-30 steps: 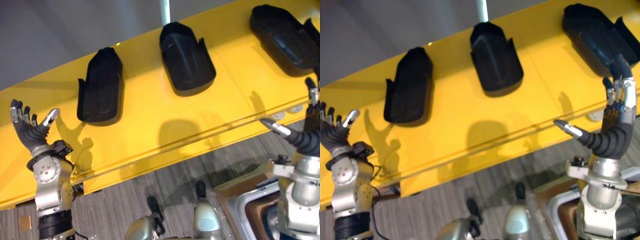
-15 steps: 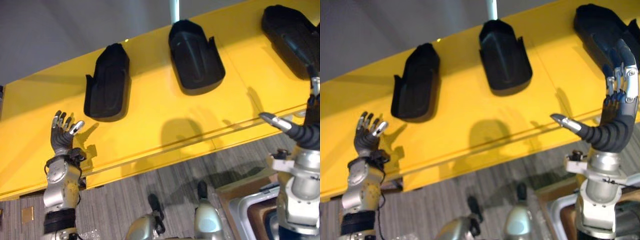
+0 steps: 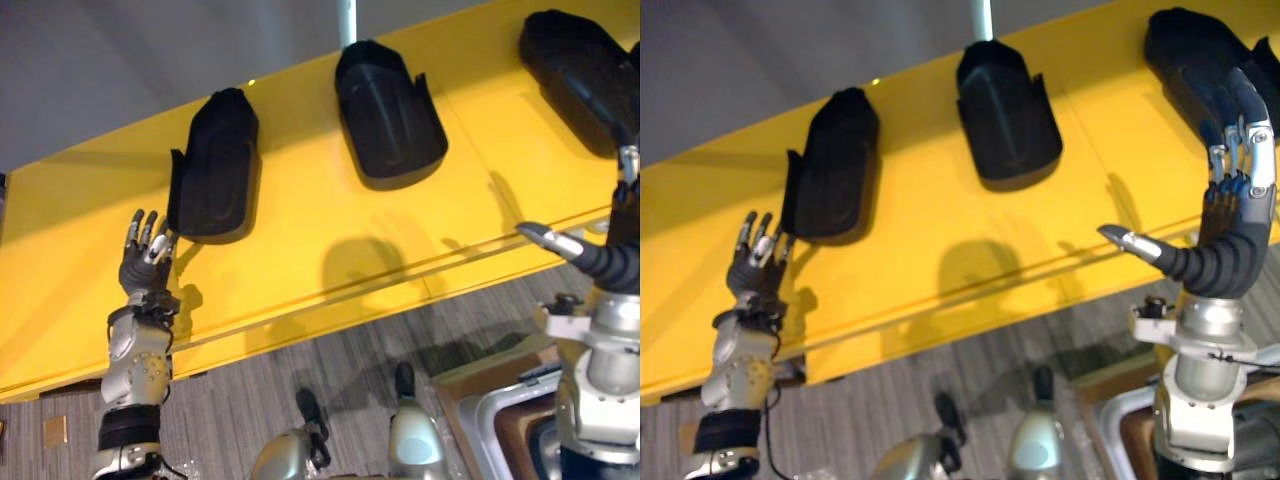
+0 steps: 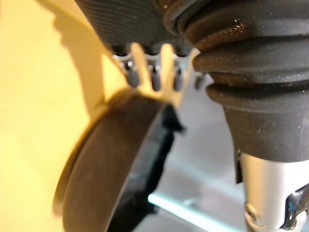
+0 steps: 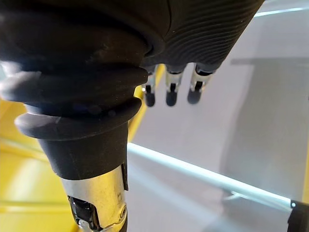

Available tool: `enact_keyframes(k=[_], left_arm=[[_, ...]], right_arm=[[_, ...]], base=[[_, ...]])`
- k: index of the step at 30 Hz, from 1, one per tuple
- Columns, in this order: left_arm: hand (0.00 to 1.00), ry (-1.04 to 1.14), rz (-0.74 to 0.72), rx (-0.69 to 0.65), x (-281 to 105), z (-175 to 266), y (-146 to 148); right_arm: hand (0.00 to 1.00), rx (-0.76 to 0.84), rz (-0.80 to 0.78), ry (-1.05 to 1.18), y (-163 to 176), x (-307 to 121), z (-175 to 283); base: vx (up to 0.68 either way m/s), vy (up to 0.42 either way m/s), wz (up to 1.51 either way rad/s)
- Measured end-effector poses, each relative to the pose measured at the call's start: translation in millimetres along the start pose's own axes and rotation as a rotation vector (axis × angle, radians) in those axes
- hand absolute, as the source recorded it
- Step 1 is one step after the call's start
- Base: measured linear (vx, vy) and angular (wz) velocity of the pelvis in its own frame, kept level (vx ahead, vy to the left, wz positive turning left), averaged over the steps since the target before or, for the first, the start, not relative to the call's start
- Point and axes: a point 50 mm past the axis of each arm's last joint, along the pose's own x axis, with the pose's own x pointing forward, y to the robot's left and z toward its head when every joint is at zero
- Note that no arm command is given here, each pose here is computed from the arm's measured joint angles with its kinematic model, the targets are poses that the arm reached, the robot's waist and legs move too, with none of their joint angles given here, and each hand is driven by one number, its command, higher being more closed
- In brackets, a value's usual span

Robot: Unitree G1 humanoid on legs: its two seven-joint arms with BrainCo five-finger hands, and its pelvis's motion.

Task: Walk over and take plastic housings, then place them on the shelf

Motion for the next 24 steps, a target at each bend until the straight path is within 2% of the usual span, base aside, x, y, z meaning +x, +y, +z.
enact_keyframes(k=[11, 24], left_arm=[[0.00, 0.112, -0.165, -0.070, -9, -22, -19], [0.00, 0.125, -0.152, -0.064, -10, -27, -20]], right_arm=[[0.00, 0.004, 0.025, 0.031, 2, -3, -7], [0.00, 0.012, 0.041, 0.054, 5, -7, -9]], base=[[0.00, -0.002, -0.06], [0.00, 0.000, 0.00]])
